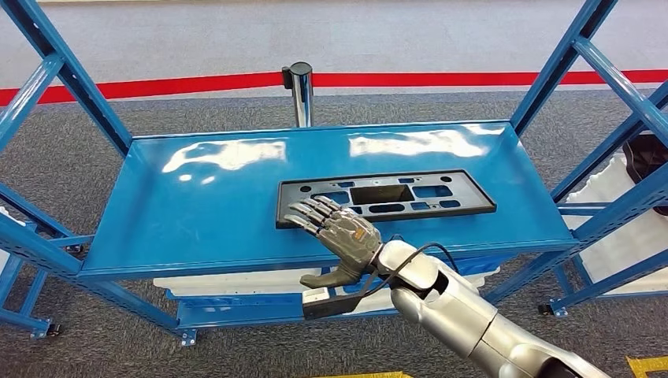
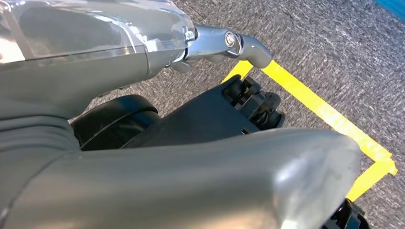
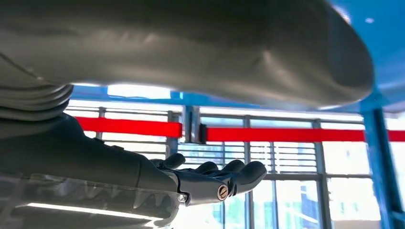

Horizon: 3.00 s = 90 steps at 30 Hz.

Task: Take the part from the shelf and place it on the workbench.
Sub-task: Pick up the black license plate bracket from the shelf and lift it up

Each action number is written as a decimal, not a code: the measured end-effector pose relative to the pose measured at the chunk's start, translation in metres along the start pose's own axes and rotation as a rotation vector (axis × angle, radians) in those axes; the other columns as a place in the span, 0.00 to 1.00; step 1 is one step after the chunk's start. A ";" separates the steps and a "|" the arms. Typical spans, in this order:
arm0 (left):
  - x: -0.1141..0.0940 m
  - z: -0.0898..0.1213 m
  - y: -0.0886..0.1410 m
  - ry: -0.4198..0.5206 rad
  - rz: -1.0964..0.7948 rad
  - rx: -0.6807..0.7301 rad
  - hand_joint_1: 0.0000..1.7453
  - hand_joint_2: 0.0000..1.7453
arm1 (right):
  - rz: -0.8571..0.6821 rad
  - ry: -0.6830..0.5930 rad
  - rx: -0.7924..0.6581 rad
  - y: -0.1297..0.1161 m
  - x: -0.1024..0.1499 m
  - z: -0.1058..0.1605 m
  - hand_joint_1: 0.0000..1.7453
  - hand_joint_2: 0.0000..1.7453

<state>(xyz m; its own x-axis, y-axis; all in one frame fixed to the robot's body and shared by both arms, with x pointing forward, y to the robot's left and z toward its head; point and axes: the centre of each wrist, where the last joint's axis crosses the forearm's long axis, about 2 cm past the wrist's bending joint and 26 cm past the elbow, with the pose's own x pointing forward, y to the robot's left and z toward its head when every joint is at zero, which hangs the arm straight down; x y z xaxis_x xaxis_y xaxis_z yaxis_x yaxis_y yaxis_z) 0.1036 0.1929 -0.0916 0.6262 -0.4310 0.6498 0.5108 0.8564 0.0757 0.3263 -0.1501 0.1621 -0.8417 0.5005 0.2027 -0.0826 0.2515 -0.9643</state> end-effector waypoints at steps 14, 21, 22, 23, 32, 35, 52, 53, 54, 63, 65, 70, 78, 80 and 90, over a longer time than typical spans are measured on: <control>0.000 0.000 0.000 0.000 -0.006 -0.006 0.00 0.00 | 0.017 0.150 0.065 0.026 -0.030 0.018 0.00 0.25; 0.001 0.000 0.000 0.000 -0.008 -0.008 0.00 0.00 | 0.033 0.218 0.057 0.031 -0.045 0.027 0.00 1.00; 0.001 0.000 0.000 0.001 -0.009 -0.008 0.00 0.00 | 0.036 0.223 0.048 0.031 -0.048 0.029 0.00 1.00; 0.001 0.000 0.000 0.001 -0.009 -0.008 0.00 0.00 | 0.040 0.227 0.039 0.030 -0.050 0.030 0.00 1.00; 0.001 0.000 -0.001 -0.001 -0.013 -0.011 0.00 0.00 | 0.056 0.290 -0.015 0.020 -0.066 0.039 0.00 1.00; 0.001 0.000 -0.001 -0.001 -0.014 -0.011 0.00 0.00 | 0.060 0.308 -0.024 0.018 -0.070 0.043 0.00 1.00; 0.001 0.000 -0.001 -0.002 -0.013 -0.012 0.00 0.00 | 0.101 0.398 -0.095 -0.003 -0.096 0.070 0.00 1.00; 0.001 0.000 -0.001 -0.002 -0.012 -0.011 0.00 0.00 | 0.105 0.398 -0.097 -0.003 -0.096 0.071 0.00 1.00; 0.001 0.000 -0.001 -0.002 -0.012 -0.011 0.00 0.00 | 0.108 0.398 -0.098 -0.003 -0.096 0.071 0.00 1.00; 0.001 0.000 -0.001 -0.002 -0.011 -0.011 0.00 0.00 | 0.159 0.357 -0.063 0.005 -0.086 0.074 0.00 1.00; 0.001 0.000 -0.001 -0.003 -0.011 -0.011 0.00 0.00 | 0.160 0.345 -0.058 0.006 -0.083 0.074 0.00 1.00; 0.001 0.000 -0.001 -0.003 -0.011 -0.012 0.00 0.00 | 0.164 0.302 -0.061 0.005 -0.076 0.069 0.05 1.00; 0.001 0.000 -0.001 -0.003 -0.008 -0.011 0.00 0.00 | 0.161 0.207 -0.076 -0.004 -0.056 0.052 0.02 1.00; 0.001 0.000 -0.001 -0.004 -0.008 -0.010 0.00 0.00 | 0.163 0.186 -0.080 -0.004 -0.052 0.049 0.00 1.00; 0.001 0.000 -0.001 -0.004 -0.005 -0.011 0.00 0.00 | 0.156 0.132 -0.087 -0.006 -0.039 0.037 0.00 1.00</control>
<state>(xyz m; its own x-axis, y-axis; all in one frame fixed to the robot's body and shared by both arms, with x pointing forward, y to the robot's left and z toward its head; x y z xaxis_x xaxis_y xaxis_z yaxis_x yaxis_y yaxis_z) 0.1038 0.1915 -0.0913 0.6211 -0.4342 0.6525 0.5202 0.8511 0.0711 0.3395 -0.2014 0.1534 -0.7629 0.6418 0.0784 0.0941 0.2301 -0.9686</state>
